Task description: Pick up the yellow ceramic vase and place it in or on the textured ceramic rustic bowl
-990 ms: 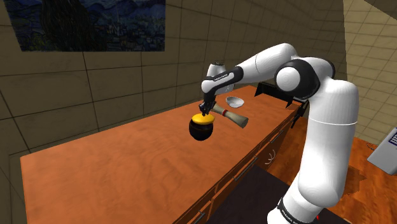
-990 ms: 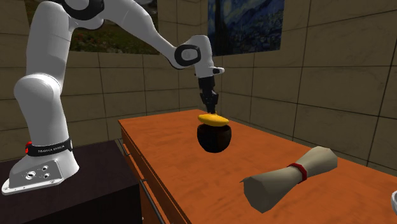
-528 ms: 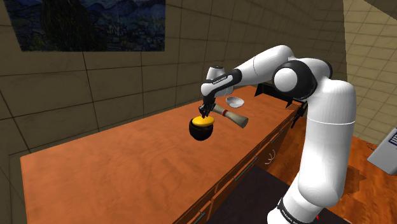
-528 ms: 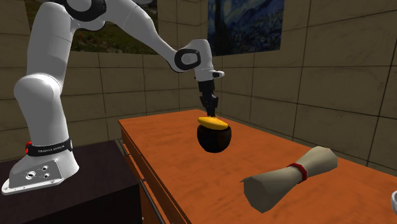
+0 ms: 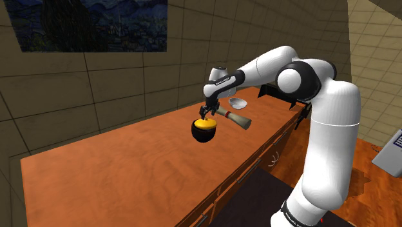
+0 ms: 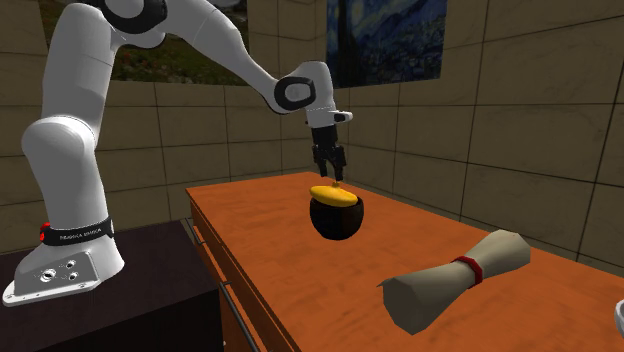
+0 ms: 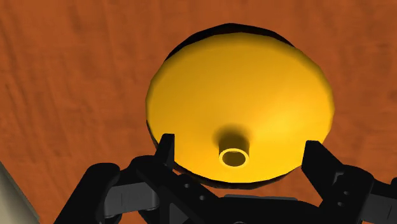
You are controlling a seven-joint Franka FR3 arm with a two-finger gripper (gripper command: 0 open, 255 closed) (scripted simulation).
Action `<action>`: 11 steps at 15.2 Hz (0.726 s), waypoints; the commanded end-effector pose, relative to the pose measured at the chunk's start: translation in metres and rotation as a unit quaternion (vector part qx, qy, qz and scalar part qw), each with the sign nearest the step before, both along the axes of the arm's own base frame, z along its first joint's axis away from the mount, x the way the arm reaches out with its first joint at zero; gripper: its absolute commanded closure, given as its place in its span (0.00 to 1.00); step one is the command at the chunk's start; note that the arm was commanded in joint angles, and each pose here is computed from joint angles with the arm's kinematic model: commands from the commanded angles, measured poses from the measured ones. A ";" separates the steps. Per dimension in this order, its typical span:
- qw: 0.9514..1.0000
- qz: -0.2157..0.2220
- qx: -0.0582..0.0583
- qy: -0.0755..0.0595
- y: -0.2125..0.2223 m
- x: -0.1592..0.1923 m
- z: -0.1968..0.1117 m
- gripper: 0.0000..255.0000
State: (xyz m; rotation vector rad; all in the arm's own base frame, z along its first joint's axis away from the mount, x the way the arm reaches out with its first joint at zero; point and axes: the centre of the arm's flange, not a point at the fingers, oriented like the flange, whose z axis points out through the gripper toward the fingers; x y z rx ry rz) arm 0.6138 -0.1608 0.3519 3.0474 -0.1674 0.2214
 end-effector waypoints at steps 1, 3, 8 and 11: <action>1.000 0.000 0.000 0.000 0.000 0.000 0.000 0.00; 1.000 0.000 0.000 0.000 0.002 -0.004 0.026 0.00; 1.000 0.000 0.000 0.000 0.004 -0.007 0.049 0.00; 1.000 0.000 0.000 0.000 0.004 -0.007 0.049 0.00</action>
